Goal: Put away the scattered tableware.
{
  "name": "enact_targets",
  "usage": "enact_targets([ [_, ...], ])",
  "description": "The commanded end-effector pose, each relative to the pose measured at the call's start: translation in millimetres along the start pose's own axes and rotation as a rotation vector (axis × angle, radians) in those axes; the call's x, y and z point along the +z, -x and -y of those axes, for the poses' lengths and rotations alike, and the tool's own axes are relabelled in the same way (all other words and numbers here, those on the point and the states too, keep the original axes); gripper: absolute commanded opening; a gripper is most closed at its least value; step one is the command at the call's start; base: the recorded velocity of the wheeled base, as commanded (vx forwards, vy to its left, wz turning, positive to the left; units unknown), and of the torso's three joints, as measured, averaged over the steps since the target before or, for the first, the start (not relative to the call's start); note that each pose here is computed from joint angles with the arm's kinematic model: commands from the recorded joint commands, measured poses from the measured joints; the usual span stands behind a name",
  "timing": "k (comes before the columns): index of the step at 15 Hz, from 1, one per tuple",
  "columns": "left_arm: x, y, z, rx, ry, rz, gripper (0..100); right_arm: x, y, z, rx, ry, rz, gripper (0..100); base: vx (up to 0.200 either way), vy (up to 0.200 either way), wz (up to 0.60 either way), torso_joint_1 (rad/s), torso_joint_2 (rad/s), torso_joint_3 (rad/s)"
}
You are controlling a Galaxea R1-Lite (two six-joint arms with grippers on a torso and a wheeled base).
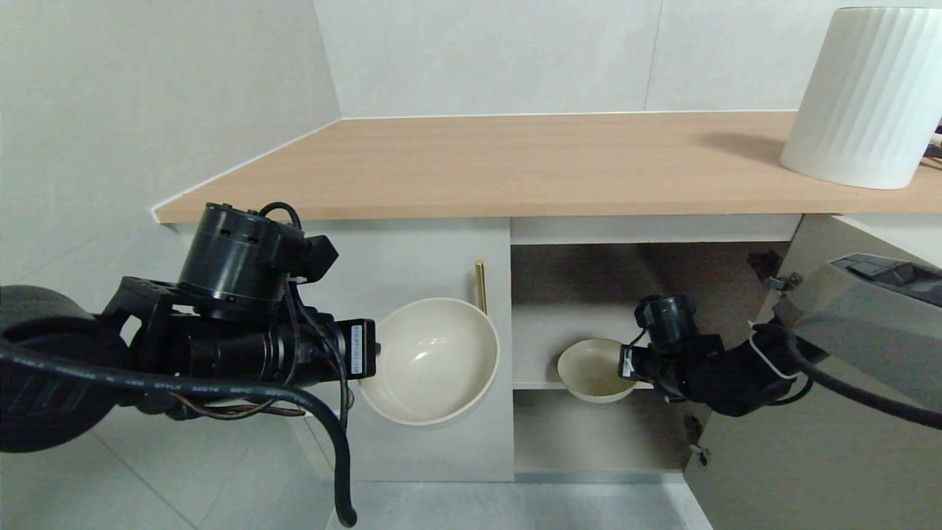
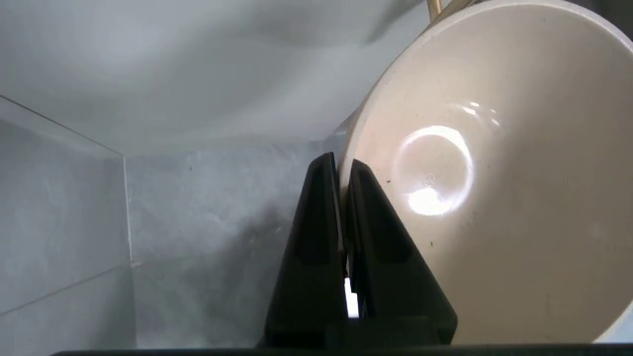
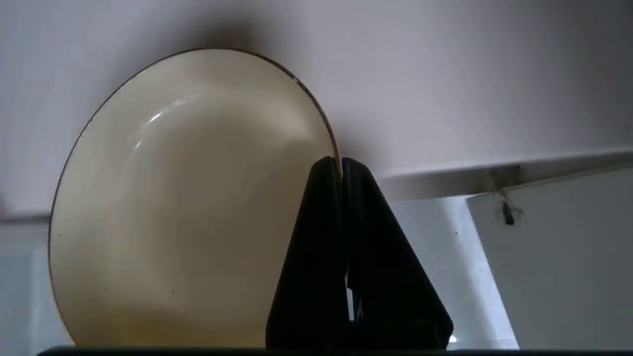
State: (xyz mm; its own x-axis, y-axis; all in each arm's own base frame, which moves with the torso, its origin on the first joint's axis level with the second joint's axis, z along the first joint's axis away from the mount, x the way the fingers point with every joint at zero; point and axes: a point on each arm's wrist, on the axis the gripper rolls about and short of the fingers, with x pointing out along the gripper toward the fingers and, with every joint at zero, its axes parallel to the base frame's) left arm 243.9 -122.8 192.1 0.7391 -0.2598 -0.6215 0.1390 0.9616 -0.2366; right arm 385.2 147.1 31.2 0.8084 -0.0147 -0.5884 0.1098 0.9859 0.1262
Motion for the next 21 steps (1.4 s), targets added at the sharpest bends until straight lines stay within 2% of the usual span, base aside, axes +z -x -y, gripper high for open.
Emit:
enact_targets([
  [1, -0.1, -0.4, 0.0, 0.0, 0.0, -0.001, 0, -11.0, -21.0, 2.5, -0.032, 0.004, -0.022, 0, 0.0, 0.0, 0.0, 0.0, 0.0, 0.0],
  [6, 0.0, 0.1, 0.0, 0.001, 0.0, 0.001, 0, -8.4, -40.6, 1.9, -0.052, -0.008, -0.002, 0, 0.0, 0.0, 0.0, 0.0, 0.0, 0.0],
  [8, 0.0, 0.1, 0.0, 0.001, 0.0, 0.001, 0, -5.3, -50.5, 4.6, -0.101, -0.018, 0.029, 0, 0.0, 0.0, 0.0, 0.0, 0.0, 0.0],
  [21, 0.9, 2.6, 0.1, -0.004, 0.001, 0.009, 0, 12.8, -73.8, 2.6, -0.113, -0.057, 0.105, 0, 0.0, 0.0, 0.0, 0.0, 0.0, 0.0],
])
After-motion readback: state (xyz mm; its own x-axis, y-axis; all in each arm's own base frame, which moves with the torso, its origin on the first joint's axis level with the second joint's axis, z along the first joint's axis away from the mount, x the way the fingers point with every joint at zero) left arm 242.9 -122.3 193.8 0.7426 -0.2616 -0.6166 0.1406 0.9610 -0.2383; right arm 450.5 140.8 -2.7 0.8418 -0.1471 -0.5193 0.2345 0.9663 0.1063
